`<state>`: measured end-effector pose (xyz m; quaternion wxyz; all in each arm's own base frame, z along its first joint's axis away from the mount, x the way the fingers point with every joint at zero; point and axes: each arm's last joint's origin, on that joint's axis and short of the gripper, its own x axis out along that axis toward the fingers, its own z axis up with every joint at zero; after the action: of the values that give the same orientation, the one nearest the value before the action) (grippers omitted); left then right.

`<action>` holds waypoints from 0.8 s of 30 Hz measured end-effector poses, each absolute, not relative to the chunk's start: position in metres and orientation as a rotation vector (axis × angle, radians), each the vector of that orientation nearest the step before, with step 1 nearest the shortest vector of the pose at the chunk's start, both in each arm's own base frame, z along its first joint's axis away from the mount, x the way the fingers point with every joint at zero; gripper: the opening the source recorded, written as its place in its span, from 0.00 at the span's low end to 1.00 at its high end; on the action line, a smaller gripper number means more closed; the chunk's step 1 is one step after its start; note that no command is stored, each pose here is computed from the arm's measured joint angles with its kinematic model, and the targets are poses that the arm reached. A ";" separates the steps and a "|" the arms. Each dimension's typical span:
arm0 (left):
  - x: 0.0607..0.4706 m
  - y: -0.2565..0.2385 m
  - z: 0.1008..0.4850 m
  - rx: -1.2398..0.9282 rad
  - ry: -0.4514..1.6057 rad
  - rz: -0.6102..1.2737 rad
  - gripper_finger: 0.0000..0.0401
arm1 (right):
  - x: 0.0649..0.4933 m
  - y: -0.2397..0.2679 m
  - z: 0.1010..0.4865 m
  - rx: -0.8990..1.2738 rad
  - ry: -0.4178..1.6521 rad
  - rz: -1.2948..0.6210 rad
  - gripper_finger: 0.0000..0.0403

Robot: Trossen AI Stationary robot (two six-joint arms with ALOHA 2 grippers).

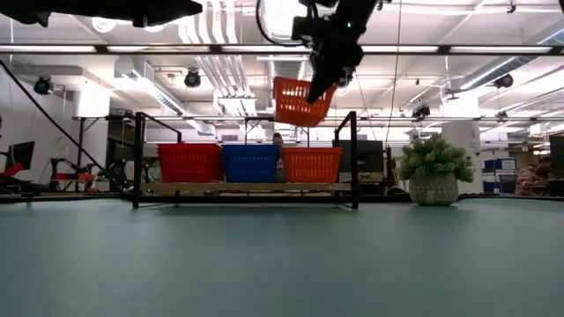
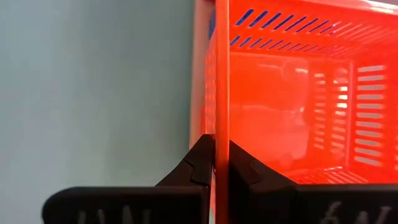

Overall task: Stack baskets on shelf by color
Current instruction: Stack the orange bin on top of the orange bin on the shelf

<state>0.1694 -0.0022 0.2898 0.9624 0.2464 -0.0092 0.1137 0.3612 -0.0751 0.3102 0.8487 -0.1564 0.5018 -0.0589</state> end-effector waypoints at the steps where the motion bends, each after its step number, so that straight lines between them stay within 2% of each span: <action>1: 0.169 -0.002 0.290 0.499 -0.017 0.230 0.00 | 0.359 -0.085 0.310 -0.307 1.059 -0.125 0.02; 8: 0.169 -0.002 0.290 0.497 -0.020 0.230 0.00 | 0.353 -0.126 0.300 -0.203 1.059 -0.085 0.02; 24: 0.171 -0.002 0.288 0.497 -0.009 0.227 0.00 | 0.370 -0.141 0.250 -0.213 1.238 -0.118 0.02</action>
<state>0.1713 -0.0024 0.2883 0.9630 0.2452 -0.0046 0.1121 0.3696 -0.1407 0.2497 0.8075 -0.0996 0.5788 -0.0551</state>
